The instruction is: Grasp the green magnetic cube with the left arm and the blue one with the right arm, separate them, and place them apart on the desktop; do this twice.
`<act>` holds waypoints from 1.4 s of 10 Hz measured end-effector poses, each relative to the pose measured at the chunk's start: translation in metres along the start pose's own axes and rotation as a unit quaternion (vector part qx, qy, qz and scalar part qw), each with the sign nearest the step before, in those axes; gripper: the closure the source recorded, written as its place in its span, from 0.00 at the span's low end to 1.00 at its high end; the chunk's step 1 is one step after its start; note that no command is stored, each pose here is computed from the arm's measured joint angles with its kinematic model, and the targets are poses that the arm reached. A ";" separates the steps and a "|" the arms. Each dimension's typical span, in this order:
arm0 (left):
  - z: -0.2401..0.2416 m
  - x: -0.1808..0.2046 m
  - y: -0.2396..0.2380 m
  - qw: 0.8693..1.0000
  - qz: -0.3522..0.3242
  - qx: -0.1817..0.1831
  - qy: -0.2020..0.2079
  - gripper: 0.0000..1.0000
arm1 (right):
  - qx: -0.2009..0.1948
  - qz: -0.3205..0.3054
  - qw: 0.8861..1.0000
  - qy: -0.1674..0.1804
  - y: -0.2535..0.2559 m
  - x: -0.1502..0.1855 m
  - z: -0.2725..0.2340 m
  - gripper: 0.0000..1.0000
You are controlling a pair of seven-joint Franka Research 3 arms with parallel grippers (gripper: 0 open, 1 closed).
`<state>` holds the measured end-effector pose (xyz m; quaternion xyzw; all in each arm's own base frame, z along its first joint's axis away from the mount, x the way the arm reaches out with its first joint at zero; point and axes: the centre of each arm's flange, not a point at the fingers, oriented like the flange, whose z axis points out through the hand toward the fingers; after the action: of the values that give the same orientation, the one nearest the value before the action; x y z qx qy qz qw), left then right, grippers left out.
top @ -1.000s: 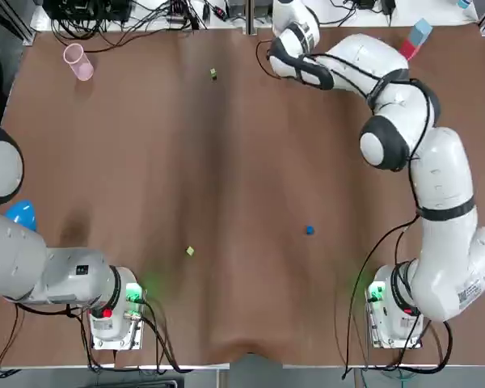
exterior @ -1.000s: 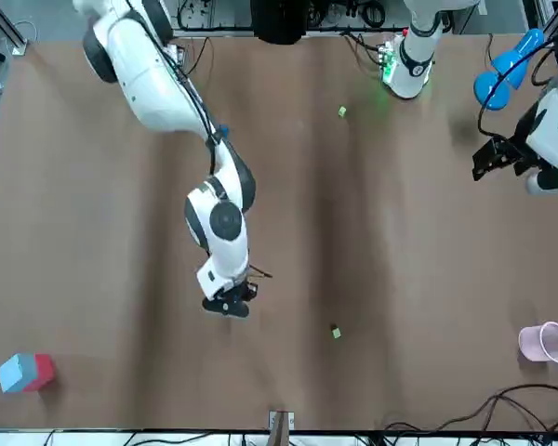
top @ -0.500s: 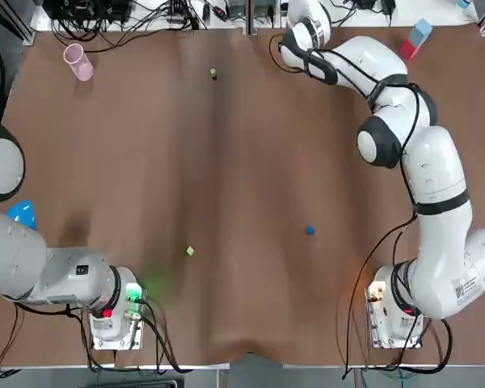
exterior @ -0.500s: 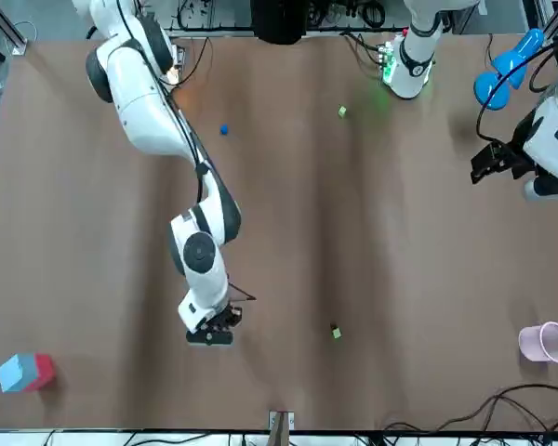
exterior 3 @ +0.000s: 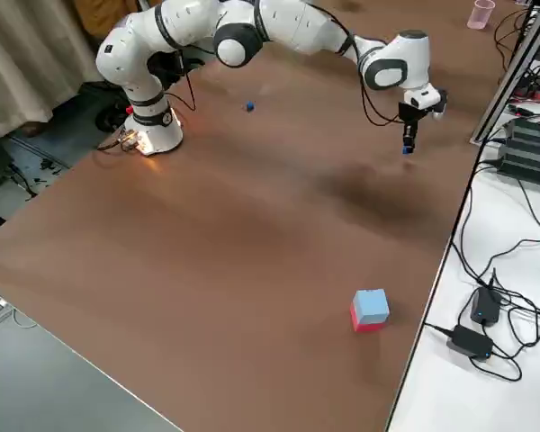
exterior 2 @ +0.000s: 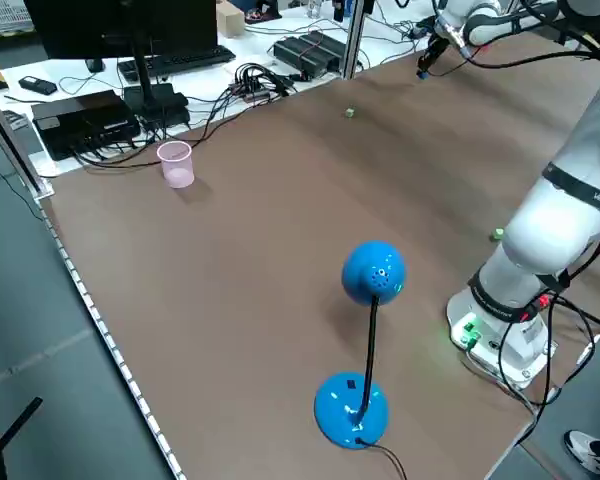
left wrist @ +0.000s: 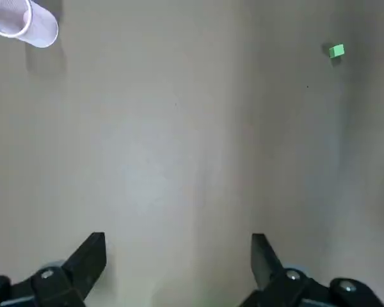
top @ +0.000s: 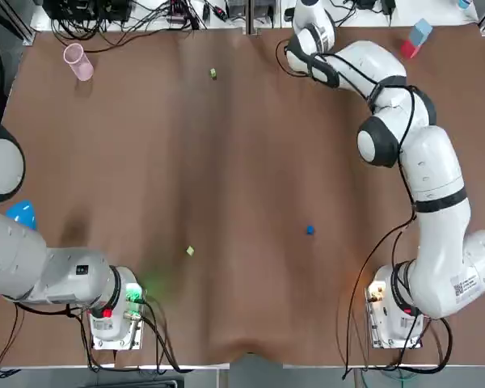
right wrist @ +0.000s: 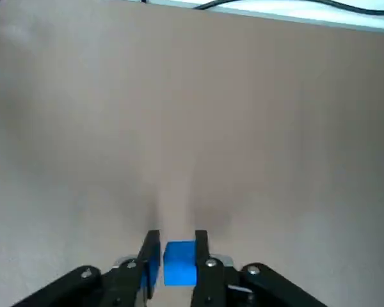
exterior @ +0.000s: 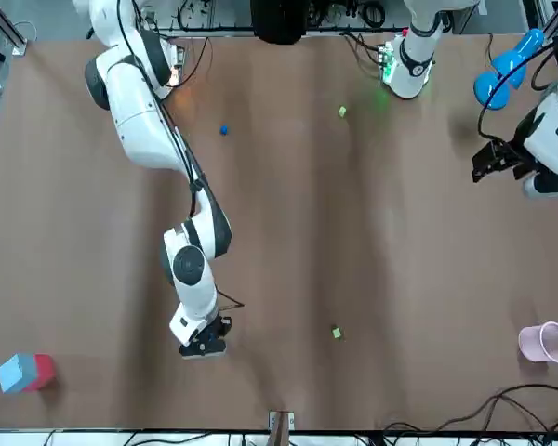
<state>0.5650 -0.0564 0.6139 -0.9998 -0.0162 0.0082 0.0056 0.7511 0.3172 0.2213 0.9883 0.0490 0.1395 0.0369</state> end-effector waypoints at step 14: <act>0.000 0.001 -0.007 1.000 -0.006 0.000 0.000 0.00 | 0.007 0.044 0.994 -0.096 0.193 -0.076 -0.440 0.01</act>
<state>0.5658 -0.0495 0.6142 -0.9997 -0.0223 0.0078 0.0055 0.5717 0.1439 0.6390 0.9986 0.0030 0.0452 0.0286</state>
